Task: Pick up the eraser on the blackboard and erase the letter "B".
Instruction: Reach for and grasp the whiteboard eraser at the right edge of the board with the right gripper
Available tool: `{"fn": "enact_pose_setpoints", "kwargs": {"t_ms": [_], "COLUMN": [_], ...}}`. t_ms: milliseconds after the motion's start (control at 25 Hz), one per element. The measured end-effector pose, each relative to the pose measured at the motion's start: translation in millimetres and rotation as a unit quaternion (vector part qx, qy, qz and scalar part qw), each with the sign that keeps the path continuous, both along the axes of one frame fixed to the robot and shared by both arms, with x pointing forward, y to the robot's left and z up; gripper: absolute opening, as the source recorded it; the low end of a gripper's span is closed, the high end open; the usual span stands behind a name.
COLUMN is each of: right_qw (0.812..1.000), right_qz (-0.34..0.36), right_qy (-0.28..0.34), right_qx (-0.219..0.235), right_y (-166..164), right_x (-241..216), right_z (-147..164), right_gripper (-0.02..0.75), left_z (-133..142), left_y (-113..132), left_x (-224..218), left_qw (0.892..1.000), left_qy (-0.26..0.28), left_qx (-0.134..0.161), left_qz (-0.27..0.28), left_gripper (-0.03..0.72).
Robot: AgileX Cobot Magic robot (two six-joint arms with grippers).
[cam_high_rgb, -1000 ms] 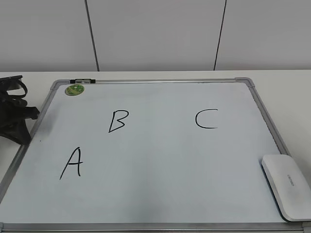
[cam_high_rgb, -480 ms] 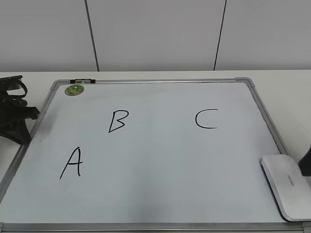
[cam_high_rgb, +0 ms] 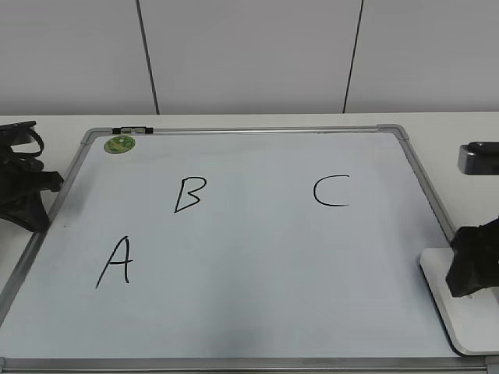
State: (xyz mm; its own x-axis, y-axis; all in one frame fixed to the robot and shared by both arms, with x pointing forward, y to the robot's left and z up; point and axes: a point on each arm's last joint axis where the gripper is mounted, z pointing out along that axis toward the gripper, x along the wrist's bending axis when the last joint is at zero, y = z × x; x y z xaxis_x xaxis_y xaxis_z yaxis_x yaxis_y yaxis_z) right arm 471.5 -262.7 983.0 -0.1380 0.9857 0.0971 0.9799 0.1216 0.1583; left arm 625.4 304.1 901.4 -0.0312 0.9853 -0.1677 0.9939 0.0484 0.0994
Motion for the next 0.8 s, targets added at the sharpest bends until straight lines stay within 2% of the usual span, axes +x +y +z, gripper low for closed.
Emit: {"fn": "enact_pose_setpoints", "kwargs": {"t_ms": [240,800], "right_qw": [1.0,0.999], "right_qz": [-0.018,-0.032], "right_qy": [0.022,0.038], "right_qx": [-0.006,-0.017], "right_y": [0,0], "right_x": [10,27], "right_z": [-20,-53], "right_gripper": [0.661,0.649], "left_z": [0,0], "left_y": [0,0], "left_x": [0,0], "left_qw": [1.0,1.0], "left_qy": [0.0,0.0], "left_qx": [0.0,0.0], "left_qz": [0.0,0.0], "left_gripper": [0.008,0.008]}}
